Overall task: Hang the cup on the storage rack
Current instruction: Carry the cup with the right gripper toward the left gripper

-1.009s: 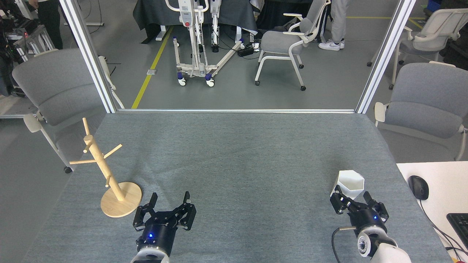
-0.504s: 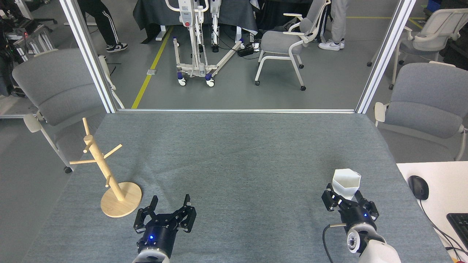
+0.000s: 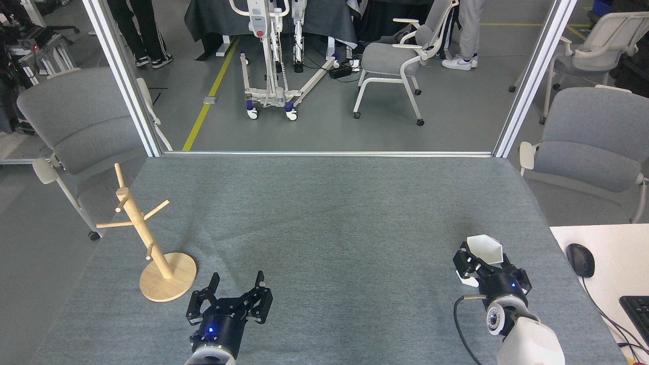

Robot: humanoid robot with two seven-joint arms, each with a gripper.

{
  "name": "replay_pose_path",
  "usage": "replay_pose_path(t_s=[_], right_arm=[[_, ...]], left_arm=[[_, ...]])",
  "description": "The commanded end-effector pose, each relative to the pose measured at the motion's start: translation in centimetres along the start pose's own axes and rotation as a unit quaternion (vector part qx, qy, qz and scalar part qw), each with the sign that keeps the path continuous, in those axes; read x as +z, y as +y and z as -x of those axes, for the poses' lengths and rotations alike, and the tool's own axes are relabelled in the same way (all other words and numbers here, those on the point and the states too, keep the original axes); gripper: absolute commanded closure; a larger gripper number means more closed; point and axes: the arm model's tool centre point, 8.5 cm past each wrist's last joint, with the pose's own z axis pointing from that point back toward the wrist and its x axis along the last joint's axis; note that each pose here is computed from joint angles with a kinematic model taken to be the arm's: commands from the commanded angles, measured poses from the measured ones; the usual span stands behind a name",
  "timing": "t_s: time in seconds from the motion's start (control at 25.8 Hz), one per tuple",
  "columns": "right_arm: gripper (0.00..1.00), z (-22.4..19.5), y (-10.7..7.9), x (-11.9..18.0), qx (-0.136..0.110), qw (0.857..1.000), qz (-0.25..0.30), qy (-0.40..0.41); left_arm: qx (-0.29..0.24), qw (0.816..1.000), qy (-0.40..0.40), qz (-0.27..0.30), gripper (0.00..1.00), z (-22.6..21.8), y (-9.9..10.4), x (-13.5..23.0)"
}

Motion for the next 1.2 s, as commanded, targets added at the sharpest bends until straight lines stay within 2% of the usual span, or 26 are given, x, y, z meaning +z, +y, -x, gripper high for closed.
replay_pose_path(t_s=[0.0, 0.7, 0.74, 0.81, 0.89, 1.09, 1.16], right_arm=[[0.00, 0.9, 0.2, -0.2, 0.005, 1.000, -0.010, 0.003], [0.02, 0.8, 0.2, -0.3, 0.010, 1.000, -0.014, 0.002], [0.07, 0.9, 0.2, -0.3, 0.010, 1.000, -0.013, 0.001], [0.22, 0.8, 0.1, -0.4, 0.010, 1.000, -0.013, 0.000], [0.46, 0.6, -0.2, -0.5, 0.011, 1.000, -0.011, -0.002], [0.62, 0.7, -1.3, -0.8, 0.015, 1.000, -0.002, -0.020], [0.65, 0.5, -2.1, -0.8, 0.019, 0.999, 0.009, -0.028]], left_arm=[[0.000, 1.000, 0.000, 0.005, 0.01, 0.0, -0.4, 0.0], [-0.001, 1.000, 0.002, 0.013, 0.01, 0.2, -0.8, 0.1], [-0.001, 1.000, 0.002, 0.013, 0.01, 0.2, -0.9, 0.1], [-0.001, 1.000, 0.002, 0.013, 0.01, 0.2, -0.8, 0.1], [0.000, 1.000, 0.002, 0.014, 0.01, 0.2, -0.9, 0.1], [0.000, 1.000, 0.002, 0.014, 0.01, 0.2, -0.9, 0.1], [0.000, 1.000, 0.002, 0.013, 0.01, 0.1, -0.9, 0.1]])
